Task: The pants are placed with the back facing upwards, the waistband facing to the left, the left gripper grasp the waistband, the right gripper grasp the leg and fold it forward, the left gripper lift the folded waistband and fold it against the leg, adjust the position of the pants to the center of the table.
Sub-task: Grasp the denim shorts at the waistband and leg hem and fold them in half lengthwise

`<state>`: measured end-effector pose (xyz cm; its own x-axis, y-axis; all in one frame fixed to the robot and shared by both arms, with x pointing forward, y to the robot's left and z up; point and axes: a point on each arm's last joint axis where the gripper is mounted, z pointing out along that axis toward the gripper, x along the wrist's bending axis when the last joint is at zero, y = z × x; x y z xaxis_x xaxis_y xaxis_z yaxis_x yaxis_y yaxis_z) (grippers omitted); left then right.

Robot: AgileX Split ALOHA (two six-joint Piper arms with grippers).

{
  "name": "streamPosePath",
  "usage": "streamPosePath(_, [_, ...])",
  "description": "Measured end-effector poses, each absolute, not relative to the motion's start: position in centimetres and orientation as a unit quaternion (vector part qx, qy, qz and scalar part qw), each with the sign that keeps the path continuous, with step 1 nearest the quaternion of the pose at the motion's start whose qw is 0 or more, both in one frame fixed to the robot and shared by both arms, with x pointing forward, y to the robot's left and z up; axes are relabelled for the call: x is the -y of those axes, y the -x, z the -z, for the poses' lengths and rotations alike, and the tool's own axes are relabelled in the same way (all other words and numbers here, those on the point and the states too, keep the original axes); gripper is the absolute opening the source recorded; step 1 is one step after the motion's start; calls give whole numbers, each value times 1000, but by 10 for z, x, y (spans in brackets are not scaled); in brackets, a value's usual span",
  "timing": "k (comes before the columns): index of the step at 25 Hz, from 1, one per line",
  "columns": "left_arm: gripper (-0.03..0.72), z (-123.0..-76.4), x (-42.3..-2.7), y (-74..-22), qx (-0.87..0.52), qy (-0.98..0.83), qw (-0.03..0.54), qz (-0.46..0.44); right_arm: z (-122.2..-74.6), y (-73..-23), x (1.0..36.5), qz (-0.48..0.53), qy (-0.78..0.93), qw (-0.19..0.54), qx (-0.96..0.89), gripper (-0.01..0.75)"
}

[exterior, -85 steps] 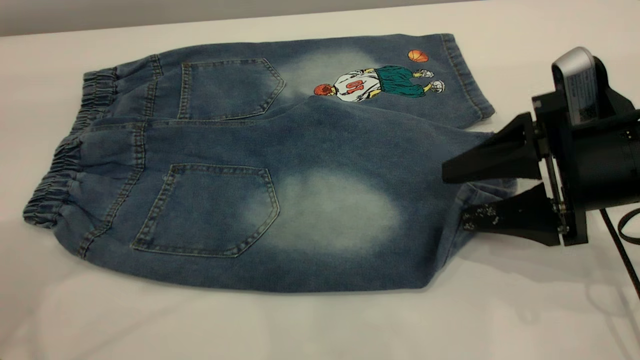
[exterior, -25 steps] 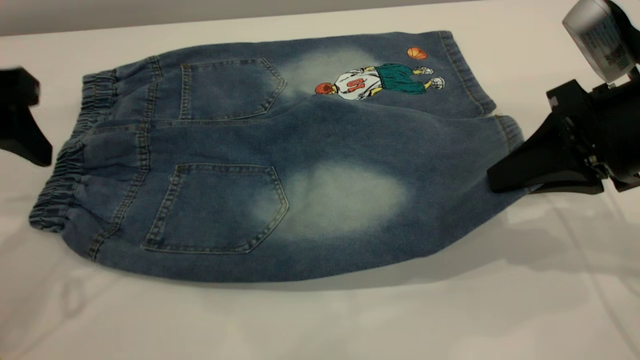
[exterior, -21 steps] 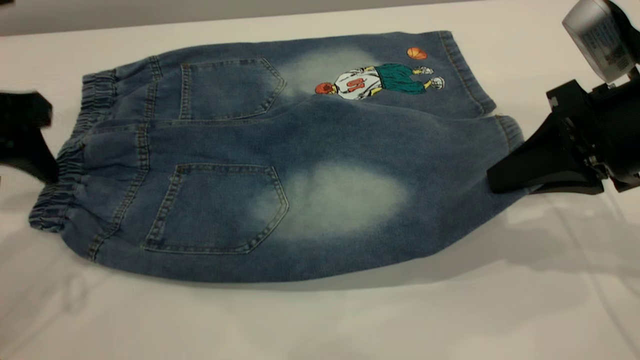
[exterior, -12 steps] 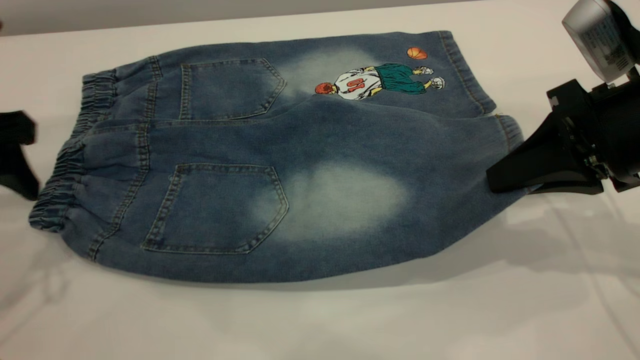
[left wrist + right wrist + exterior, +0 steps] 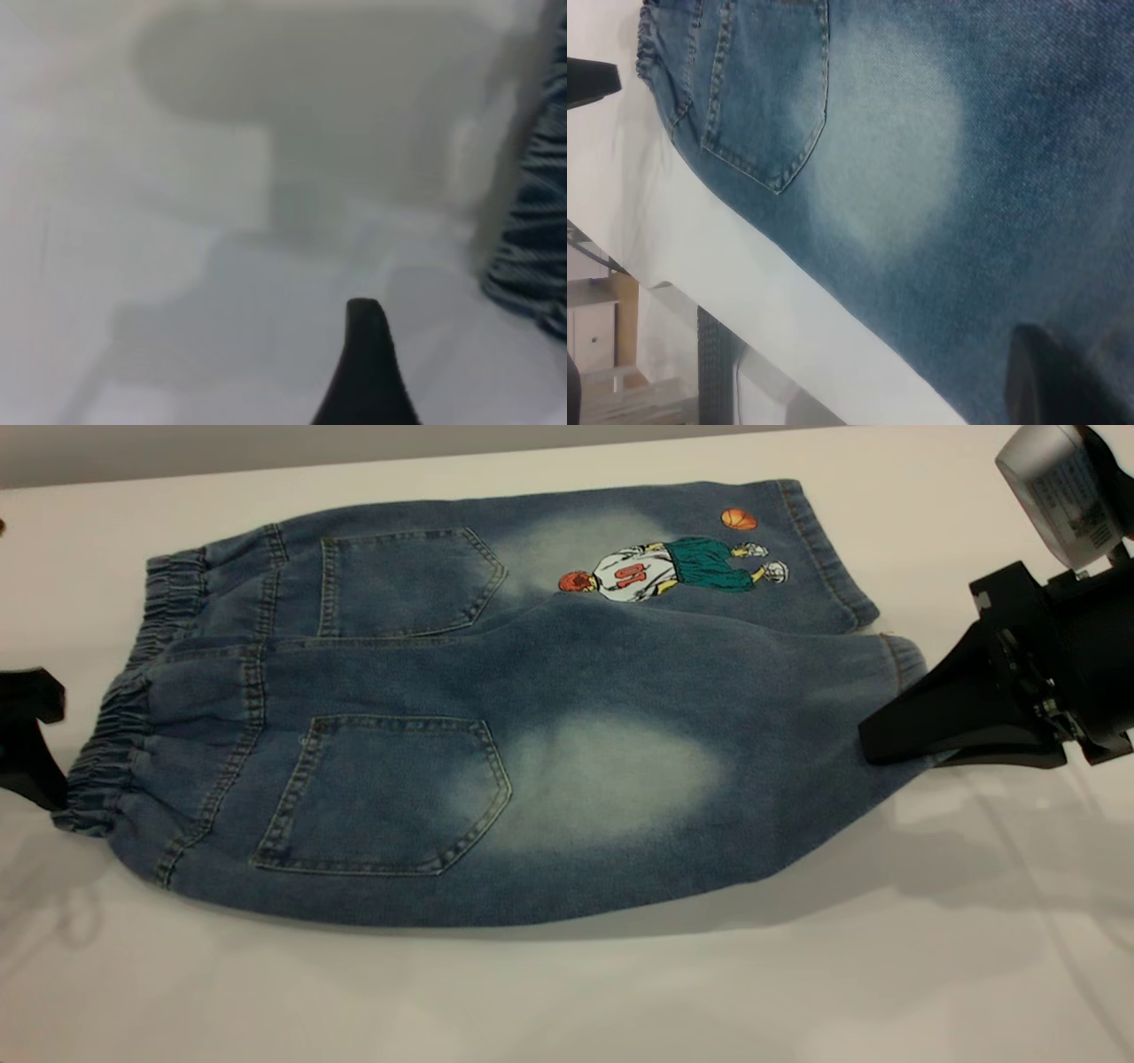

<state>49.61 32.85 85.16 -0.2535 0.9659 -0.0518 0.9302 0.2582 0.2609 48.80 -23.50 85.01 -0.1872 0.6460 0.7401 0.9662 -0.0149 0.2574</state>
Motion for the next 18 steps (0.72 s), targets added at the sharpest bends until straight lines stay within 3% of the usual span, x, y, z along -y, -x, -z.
streamPosePath(18, [486,-838,-328,-499,-802,-583,102,-84,-851,-488,235,384,601,213,668,11])
